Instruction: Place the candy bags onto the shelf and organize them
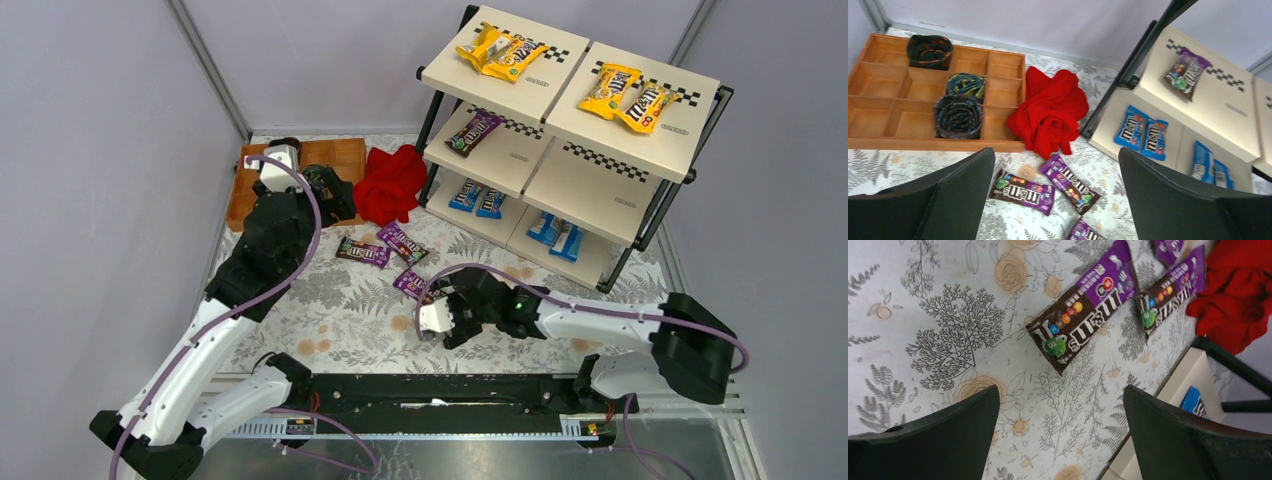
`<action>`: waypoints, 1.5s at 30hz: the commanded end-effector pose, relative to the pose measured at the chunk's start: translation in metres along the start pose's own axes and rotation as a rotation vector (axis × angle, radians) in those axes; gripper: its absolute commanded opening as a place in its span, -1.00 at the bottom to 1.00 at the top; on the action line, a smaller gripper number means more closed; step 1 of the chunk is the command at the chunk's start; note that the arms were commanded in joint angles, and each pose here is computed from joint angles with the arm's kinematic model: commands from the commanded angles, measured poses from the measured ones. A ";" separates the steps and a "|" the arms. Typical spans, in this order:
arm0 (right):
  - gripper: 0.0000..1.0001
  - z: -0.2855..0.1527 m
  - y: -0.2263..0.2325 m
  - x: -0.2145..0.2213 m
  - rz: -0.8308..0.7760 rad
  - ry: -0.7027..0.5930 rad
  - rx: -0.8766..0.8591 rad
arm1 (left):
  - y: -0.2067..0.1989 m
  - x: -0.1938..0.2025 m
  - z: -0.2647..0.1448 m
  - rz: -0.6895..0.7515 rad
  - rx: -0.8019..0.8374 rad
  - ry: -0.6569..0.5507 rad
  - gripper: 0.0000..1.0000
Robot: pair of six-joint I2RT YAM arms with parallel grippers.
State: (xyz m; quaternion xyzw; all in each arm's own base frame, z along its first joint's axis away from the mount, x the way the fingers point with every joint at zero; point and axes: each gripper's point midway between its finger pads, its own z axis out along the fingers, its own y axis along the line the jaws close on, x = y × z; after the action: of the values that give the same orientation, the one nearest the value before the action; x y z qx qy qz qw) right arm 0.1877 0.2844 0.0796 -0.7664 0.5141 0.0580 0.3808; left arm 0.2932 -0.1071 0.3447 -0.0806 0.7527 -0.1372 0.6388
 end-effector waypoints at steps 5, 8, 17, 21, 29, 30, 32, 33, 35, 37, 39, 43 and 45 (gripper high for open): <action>0.74 0.023 -0.004 0.003 -0.401 -0.018 0.054 | 0.024 -0.024 -0.015 -0.001 -0.088 -0.139 0.98; 0.67 0.030 0.005 0.000 -0.413 -0.048 0.020 | 0.026 -0.028 -0.018 -0.009 -0.087 -0.152 0.97; 0.32 0.065 0.011 0.001 -0.473 -0.097 0.049 | 0.031 -0.028 -0.021 -0.001 -0.118 -0.161 0.98; 0.17 0.085 0.012 0.006 -0.510 -0.083 0.057 | 0.035 -0.027 -0.021 0.002 -0.136 -0.161 0.97; -0.29 0.096 -0.007 0.005 -0.507 -0.073 0.182 | 0.037 -0.025 -0.018 0.009 -0.153 -0.155 0.97; -0.38 0.095 -0.010 0.003 -0.495 -0.079 0.204 | 0.036 -0.024 -0.018 0.010 -0.153 -0.153 0.97; -0.51 0.090 -0.017 -0.003 -0.469 -0.096 0.238 | 0.036 -0.024 -0.017 0.010 -0.150 -0.151 0.98; -0.57 0.086 -0.019 -0.007 -0.448 -0.109 0.247 | 0.035 -0.024 -0.017 0.010 -0.150 -0.151 0.97; -0.67 0.079 -0.023 -0.016 -0.404 -0.140 0.252 | 0.037 -0.023 -0.016 0.011 -0.157 -0.150 0.97; -0.78 0.071 -0.026 -0.026 -0.363 -0.166 0.241 | 0.038 -0.023 -0.016 0.013 -0.164 -0.148 0.97; -0.98 0.060 -0.031 -0.034 -0.311 -0.179 0.230 | 0.039 -0.022 -0.015 0.013 -0.165 -0.146 0.97; -1.00 0.030 -0.045 -0.051 -0.156 -0.202 0.228 | 0.038 -0.021 -0.013 0.011 -0.160 -0.139 0.97; -1.00 0.015 -0.050 -0.057 -0.068 -0.212 0.227 | 0.039 -0.020 -0.012 0.011 -0.166 -0.136 0.97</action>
State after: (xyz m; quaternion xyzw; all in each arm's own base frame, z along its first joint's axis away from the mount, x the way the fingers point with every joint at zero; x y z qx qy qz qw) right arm 0.2193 0.3425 0.0827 -0.7707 0.3842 0.0030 0.5083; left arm 0.2827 -0.0646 0.3505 -0.1321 0.7233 -0.0669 0.6744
